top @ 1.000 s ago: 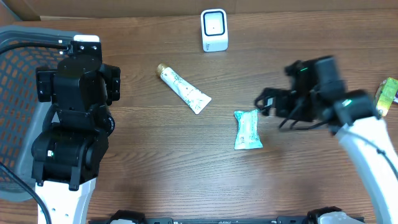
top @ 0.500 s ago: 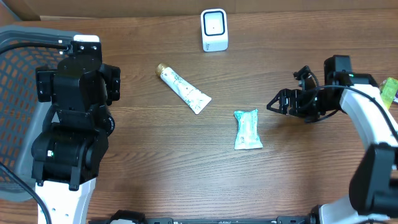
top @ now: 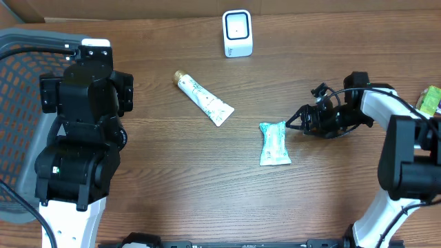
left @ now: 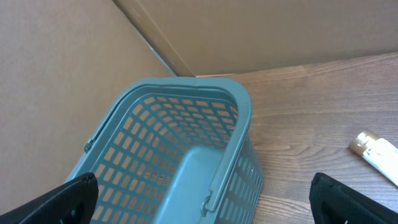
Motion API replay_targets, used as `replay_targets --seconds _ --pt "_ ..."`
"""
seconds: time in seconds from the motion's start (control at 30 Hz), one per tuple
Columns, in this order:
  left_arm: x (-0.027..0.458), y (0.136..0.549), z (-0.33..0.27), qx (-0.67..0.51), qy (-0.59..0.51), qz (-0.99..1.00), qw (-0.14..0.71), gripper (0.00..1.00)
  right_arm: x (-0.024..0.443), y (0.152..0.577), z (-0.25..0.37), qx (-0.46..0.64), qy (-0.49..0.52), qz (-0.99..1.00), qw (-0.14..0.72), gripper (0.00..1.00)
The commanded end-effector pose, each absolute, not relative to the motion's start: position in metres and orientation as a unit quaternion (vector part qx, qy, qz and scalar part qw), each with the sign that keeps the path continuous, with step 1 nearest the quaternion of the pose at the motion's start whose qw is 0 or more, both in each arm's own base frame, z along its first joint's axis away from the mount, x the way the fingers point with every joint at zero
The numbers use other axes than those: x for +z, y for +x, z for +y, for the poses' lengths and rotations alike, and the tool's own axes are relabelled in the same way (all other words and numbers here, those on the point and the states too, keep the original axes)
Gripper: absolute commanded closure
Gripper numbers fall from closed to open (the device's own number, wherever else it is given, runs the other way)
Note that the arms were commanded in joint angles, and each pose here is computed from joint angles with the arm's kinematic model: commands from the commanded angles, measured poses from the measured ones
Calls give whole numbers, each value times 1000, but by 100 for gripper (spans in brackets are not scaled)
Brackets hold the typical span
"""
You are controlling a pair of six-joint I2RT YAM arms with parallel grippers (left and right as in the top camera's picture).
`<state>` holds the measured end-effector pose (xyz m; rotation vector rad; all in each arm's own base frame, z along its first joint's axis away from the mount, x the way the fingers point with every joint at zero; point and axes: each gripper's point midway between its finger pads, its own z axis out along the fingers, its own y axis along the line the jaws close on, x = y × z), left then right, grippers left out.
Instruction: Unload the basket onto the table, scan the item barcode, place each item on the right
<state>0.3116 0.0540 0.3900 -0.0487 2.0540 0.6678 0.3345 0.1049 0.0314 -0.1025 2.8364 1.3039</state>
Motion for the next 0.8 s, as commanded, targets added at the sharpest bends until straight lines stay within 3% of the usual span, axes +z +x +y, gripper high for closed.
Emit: replay_targets --seconds 0.0,0.33,0.4,0.53,0.67,0.77 --pt "391 313 53 273 -17 838 472 0 19 330 118 445 -36 895 -9 0" --pt "391 313 53 273 -17 838 472 0 -4 314 155 424 -96 900 -43 1" --pt "391 313 53 273 -17 838 472 0 -11 310 157 409 -105 905 -51 10" --pt "391 313 53 273 -17 838 472 0 -24 305 157 402 -104 908 -62 45" --pt "391 313 53 273 -17 838 472 0 -39 294 156 402 -106 908 -59 63" --pt "391 313 53 273 -17 838 472 1 -48 284 156 407 -107 906 -54 84"
